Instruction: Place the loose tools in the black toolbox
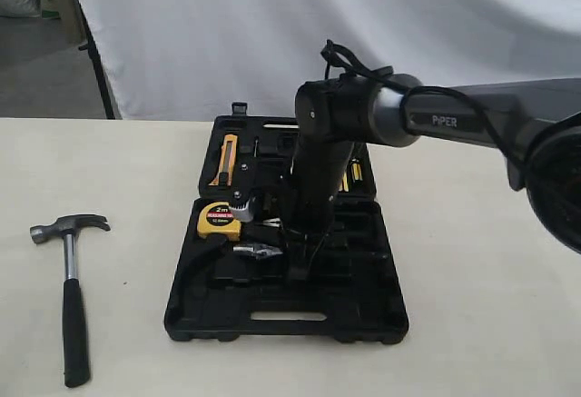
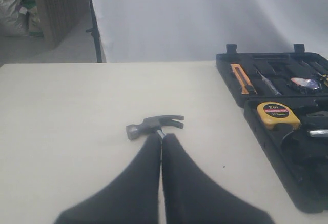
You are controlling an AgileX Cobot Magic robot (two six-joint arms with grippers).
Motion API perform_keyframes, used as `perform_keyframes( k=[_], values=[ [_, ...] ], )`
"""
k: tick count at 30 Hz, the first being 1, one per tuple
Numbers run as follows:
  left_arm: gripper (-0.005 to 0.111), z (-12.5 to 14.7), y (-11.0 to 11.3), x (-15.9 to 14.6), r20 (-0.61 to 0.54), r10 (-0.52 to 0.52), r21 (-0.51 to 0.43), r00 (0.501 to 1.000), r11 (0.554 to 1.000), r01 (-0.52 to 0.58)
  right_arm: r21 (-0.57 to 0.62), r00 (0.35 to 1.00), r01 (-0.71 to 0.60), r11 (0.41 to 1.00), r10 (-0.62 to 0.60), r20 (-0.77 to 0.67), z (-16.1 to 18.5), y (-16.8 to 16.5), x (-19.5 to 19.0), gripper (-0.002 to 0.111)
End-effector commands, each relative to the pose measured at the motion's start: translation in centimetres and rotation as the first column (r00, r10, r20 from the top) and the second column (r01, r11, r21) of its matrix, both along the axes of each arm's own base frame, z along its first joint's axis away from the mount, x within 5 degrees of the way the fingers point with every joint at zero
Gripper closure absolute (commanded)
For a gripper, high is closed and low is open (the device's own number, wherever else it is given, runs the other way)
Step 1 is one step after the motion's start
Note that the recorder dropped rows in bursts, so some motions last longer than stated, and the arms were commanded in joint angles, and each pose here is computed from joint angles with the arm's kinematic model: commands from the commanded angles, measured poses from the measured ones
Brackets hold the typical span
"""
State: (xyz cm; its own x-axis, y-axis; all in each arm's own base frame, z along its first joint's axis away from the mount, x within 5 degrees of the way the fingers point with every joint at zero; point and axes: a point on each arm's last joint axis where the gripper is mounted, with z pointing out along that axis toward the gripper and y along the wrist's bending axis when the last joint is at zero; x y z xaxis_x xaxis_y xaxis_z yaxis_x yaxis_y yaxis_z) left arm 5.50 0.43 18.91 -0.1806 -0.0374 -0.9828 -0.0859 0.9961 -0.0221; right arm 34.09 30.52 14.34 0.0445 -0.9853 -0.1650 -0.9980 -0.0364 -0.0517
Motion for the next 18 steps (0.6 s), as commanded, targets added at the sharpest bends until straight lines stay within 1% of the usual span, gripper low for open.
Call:
perform_keyframes(
  k=[1, 6, 15, 18],
  values=[
    [0.106, 0.0, 0.0, 0.0, 0.003, -0.006, -0.008, 1.000, 1.000, 0.006, 0.027, 0.999, 0.020, 0.999, -0.021, 0.042, 2.1, -0.4, 0.2, 0.109],
    [0.106, 0.0, 0.0, 0.0, 0.003, -0.006, -0.008, 1.000, 1.000, 0.006, 0.054, 0.997, 0.030, 0.998, -0.034, 0.067, 3.0, -0.3, 0.3, 0.109],
    [0.106, 0.0, 0.0, 0.0, 0.003, -0.006, -0.008, 1.000, 1.000, 0.006, 0.054, 0.997, 0.040, 0.998, -0.044, 0.067, 3.0, -0.3, 0.3, 0.109],
    [0.106, 0.0, 0.0, 0.0, 0.003, -0.006, -0.008, 1.000, 1.000, 0.006, 0.065, 0.992, 0.093, 0.994, -0.098, 0.076, 3.1, -0.3, 0.5, 0.109]
  ],
)
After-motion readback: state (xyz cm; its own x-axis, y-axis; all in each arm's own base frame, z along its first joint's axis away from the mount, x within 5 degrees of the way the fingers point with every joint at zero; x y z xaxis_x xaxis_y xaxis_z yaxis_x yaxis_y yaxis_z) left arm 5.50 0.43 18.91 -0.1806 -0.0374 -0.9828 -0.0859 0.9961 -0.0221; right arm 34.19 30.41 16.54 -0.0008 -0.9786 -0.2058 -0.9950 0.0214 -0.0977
